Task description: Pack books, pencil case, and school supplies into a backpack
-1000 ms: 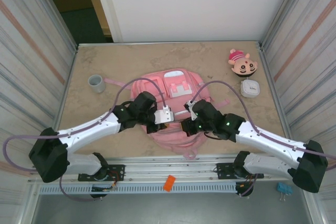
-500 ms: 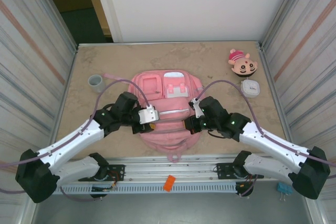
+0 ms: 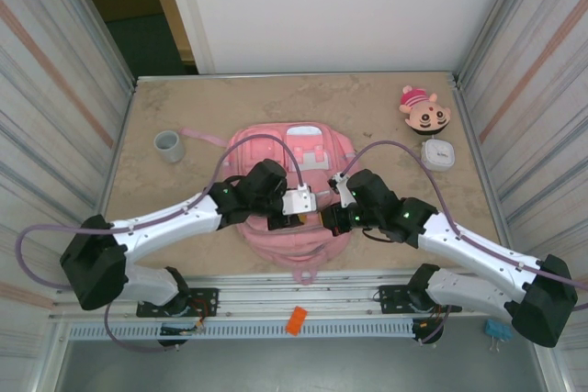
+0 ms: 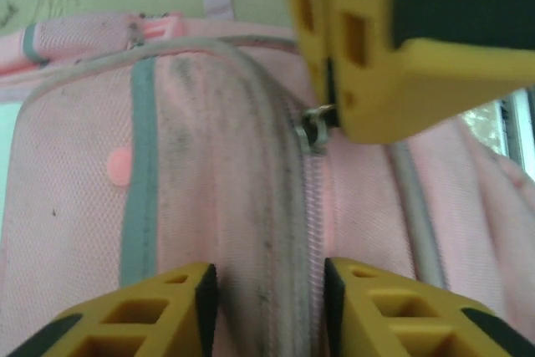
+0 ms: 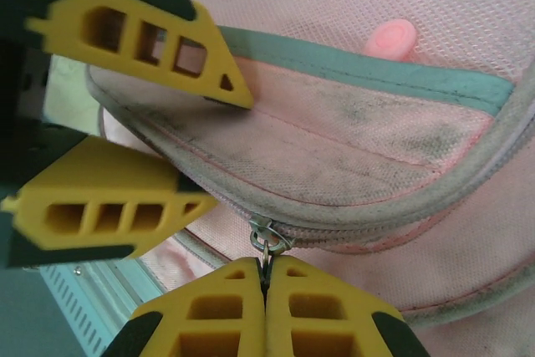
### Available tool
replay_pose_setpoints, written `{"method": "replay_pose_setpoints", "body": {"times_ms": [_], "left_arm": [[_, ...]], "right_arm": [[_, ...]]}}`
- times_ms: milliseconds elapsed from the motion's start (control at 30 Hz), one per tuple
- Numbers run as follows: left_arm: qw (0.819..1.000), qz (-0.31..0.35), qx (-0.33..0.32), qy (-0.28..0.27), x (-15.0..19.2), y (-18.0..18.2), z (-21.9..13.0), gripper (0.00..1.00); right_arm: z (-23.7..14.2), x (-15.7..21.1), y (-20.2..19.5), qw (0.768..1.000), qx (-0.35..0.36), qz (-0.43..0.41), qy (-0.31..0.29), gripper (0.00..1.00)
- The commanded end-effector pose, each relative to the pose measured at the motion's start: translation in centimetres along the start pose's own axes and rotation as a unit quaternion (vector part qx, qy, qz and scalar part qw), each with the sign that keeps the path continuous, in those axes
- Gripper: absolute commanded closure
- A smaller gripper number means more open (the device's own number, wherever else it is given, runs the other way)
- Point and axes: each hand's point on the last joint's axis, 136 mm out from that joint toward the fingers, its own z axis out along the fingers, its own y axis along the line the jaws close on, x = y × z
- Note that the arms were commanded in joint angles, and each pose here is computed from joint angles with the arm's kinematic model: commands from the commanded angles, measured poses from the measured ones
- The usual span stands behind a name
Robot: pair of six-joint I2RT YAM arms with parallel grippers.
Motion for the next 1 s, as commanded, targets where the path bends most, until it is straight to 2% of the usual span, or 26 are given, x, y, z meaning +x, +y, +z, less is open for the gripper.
{"method": "replay_pose_setpoints", "body": {"times_ms": [0,67,133,333,467,567,800,933,967], "left_arm": [[0.999,0.014,-0.030,-0.002,-1.0,1.4,-0.1,0.79],[0.999,0.014,-0.028,0.006,-0.3,1.2,-0.3,0.94],[1.000,0.013,-0.025,0.007,0.3,0.9,-0.8,1.00],[0.999,0.027,0.003,-0.035,0.0,-1.1,-2.8,1.00],[0.999,0.031,0.013,-0.029,0.8,-1.5,-3.2,1.00],[0.998,0.037,0.025,-0.034,1.0,-2.1,-3.3,1.00],[0.992,0.063,0.071,-0.084,-0.2,-3.9,-3.6,1.00],[0.992,0.060,0.078,-0.083,-0.1,-4.1,-3.1,1.00],[0.993,0.051,0.074,-0.076,0.0,-3.8,-3.1,0.95]], "right_arm": [[-0.4,0.3,-0.3,1.000,0.004,0.000,0.001,1.00],[-0.7,0.1,-2.1,0.999,0.043,0.017,-0.003,1.00],[-1.2,0.0,-4.5,0.995,0.095,0.032,-0.007,1.00],[-1.4,-1.2,-8.6,0.984,0.168,0.061,-0.026,1.00],[-1.3,-2.8,-9.9,0.981,0.178,0.067,-0.046,1.00],[-1.0,-3.8,-10.4,0.981,0.174,0.065,-0.054,1.00],[1.0,-5.1,-10.6,0.985,0.149,0.063,-0.063,1.00],[1.9,-5.6,-10.7,0.985,0.142,0.072,-0.064,1.00],[1.8,-5.8,-10.5,0.986,0.139,0.070,-0.065,1.00]]}}
